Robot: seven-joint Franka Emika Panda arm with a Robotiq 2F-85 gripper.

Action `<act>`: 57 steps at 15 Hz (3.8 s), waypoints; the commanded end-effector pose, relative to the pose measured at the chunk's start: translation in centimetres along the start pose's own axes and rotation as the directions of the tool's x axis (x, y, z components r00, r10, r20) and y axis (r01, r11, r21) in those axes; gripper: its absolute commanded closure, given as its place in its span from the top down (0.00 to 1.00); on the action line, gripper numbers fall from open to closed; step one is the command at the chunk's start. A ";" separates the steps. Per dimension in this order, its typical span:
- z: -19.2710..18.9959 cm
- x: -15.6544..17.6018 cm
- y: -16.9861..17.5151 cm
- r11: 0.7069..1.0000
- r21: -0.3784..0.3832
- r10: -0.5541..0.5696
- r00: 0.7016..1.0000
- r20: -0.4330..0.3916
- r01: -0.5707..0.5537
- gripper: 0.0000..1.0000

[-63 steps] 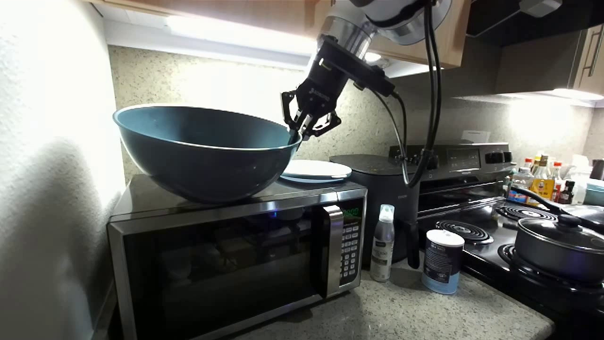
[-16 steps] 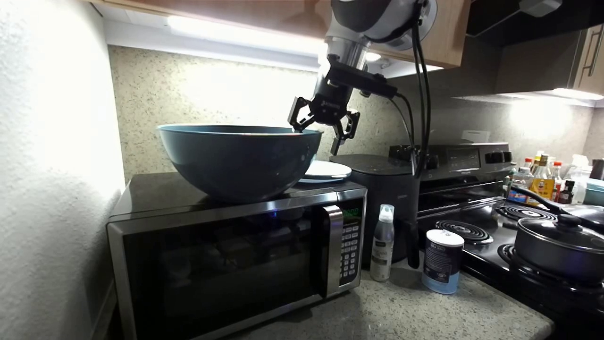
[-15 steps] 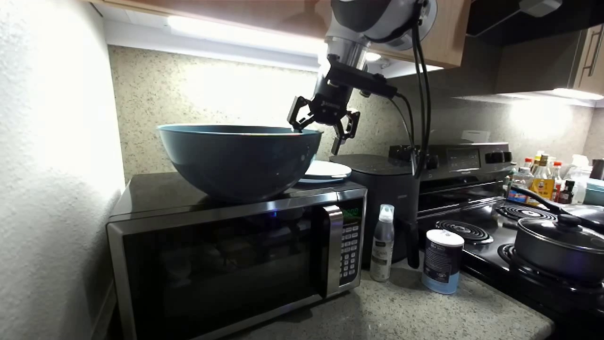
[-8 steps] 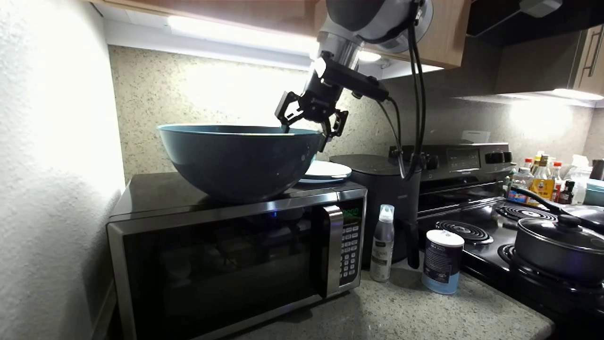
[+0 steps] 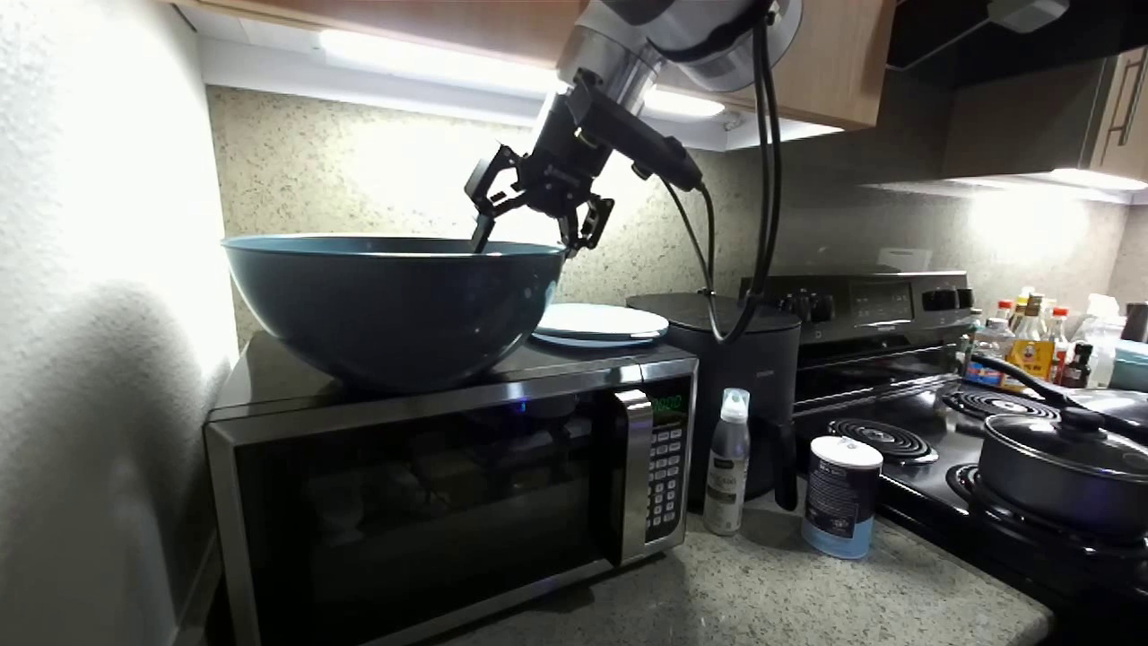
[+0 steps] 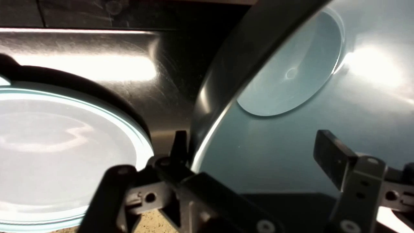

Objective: Put the blue bowl on top of the microwave

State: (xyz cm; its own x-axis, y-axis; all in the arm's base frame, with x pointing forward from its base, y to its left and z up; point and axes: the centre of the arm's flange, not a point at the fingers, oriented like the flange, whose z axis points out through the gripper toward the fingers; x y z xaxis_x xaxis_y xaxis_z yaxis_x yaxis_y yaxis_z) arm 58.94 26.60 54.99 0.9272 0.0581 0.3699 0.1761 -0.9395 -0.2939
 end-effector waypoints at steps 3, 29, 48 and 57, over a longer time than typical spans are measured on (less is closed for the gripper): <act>0.0 0.0 0.0 1.000 0.000 -0.001 1.000 0.000 0.001 1.00; -1.3 -0.3 -0.4 0.992 -0.125 -0.040 0.913 -0.406 -0.012 1.00; -7.1 -8.2 3.5 0.967 -0.114 0.179 0.929 -0.323 -0.226 1.00; -7.5 -8.6 3.7 0.965 -0.116 0.185 0.926 -0.329 -0.234 1.00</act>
